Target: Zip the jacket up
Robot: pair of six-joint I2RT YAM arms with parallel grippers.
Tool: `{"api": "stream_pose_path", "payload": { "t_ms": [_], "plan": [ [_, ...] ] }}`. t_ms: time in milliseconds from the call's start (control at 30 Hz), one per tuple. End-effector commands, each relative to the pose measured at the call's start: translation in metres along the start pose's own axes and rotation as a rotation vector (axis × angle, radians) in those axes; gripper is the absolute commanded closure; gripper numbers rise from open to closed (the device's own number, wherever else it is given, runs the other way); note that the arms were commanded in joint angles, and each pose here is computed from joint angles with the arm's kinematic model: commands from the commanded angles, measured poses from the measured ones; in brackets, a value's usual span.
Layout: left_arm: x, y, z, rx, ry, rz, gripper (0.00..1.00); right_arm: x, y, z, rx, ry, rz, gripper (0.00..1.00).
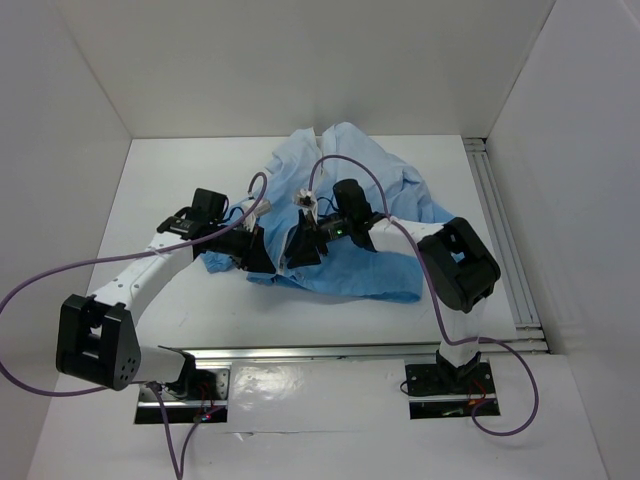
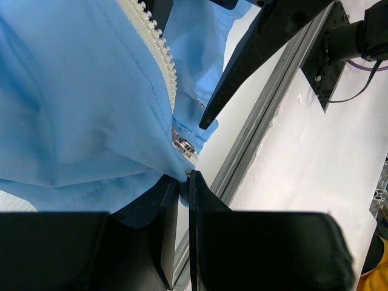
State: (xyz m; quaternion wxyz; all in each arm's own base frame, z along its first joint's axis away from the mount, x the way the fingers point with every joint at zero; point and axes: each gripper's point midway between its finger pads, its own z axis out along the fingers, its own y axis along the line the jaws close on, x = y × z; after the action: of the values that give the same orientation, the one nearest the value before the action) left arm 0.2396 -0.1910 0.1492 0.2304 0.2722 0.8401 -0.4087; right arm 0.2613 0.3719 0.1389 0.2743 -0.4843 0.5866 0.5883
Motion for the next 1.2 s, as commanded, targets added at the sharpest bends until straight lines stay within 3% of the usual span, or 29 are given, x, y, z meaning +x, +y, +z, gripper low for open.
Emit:
{"api": "stream_pose_path", "payload": {
  "t_ms": [0,200,867,1167],
  "plan": [
    [-0.006,-0.008,-0.001,0.048,-0.024,0.038,1.0,-0.033,0.014,0.001,-0.053,-0.033,-0.109,0.43],
    [-0.005,-0.006,-0.001,0.039,-0.023,0.037,1.0,-0.046,0.024,0.002,-0.072,-0.046,-0.138,0.48],
    [-0.006,-0.004,0.0,0.039,-0.024,0.029,1.0,-0.035,0.031,0.014,-0.108,-0.02,-0.106,0.51],
    [-0.006,-0.004,0.0,0.039,-0.024,0.029,1.0,-0.031,0.034,0.012,-0.098,-0.008,-0.1,0.64]
  ]
}}
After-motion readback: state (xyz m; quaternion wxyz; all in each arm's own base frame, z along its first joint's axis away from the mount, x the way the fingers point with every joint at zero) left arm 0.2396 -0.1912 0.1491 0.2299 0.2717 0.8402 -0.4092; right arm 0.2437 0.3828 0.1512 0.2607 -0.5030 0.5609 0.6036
